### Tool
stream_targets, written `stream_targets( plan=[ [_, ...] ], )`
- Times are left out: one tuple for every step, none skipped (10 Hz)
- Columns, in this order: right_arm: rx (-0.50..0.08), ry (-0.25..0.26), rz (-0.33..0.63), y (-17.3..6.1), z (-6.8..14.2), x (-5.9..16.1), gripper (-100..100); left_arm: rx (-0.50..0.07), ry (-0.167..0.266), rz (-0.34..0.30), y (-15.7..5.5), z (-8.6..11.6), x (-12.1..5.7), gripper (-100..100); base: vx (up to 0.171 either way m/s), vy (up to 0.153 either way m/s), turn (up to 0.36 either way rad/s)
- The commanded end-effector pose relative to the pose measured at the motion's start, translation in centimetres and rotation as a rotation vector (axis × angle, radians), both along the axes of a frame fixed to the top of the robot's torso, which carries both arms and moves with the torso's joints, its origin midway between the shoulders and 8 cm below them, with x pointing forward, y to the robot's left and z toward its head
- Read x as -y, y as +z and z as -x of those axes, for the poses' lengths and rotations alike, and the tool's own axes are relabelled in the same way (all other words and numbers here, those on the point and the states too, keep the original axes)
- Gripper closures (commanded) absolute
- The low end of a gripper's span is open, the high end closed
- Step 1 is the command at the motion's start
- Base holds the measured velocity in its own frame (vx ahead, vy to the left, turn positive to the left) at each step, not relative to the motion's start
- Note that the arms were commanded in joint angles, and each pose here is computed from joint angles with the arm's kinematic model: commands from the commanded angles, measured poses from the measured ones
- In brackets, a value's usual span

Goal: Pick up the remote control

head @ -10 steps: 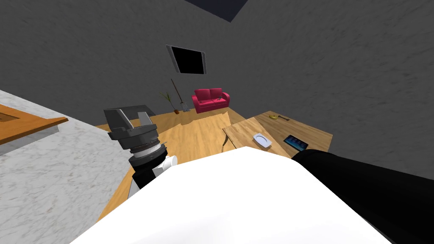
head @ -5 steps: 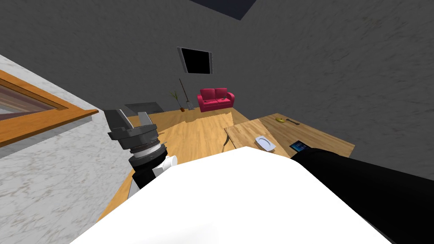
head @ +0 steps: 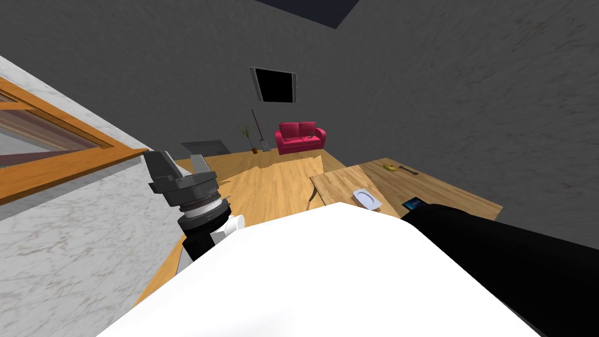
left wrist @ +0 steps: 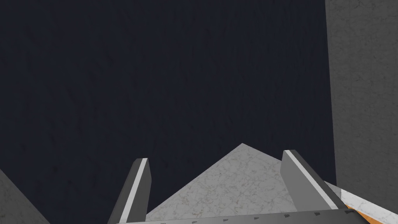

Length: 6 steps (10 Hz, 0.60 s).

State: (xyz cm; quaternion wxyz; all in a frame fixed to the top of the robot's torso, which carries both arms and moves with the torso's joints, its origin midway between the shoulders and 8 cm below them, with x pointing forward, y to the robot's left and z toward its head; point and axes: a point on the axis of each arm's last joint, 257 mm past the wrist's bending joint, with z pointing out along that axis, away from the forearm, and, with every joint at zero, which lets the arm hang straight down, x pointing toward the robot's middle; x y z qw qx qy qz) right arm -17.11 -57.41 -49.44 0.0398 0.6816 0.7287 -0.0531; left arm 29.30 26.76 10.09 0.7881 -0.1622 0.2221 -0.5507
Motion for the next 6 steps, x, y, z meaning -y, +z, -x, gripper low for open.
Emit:
stream_targets(
  plan=[
    [-0.002,-0.007,0.002,-0.78,0.28,-0.46,-100,0.0,0.0,0.0,0.0,0.0,0.0,0,-0.019,-0.048,0.059],
    [-0.003,-0.012,0.002,-1.26,0.41,-0.86,-100,0.0,0.0,0.0,0.0,0.0,0.0,0,-0.013,-0.037,0.042],
    [-0.002,-0.01,0.002,-0.86,0.21,-0.68,-100,0.0,0.0,0.0,0.0,0.0,0.0,0,-0.005,-0.015,0.008],
    [-0.002,-0.01,0.003,-0.9,0.24,-0.71,100,0.0,0.0,0.0,0.0,0.0,0.0,0,-0.003,-0.004,-0.012],
    [-0.006,-0.01,0.003,-0.85,0.44,-0.69,100,0.0,0.0,0.0,0.0,0.0,0.0,0,0.0,0.0,0.0],
    [-0.003,-0.01,0.002,-0.88,0.31,-0.71,100,0.0,0.0,0.0,0.0,0.0,0.0,0,0.0,0.0,0.0]
  ],
)
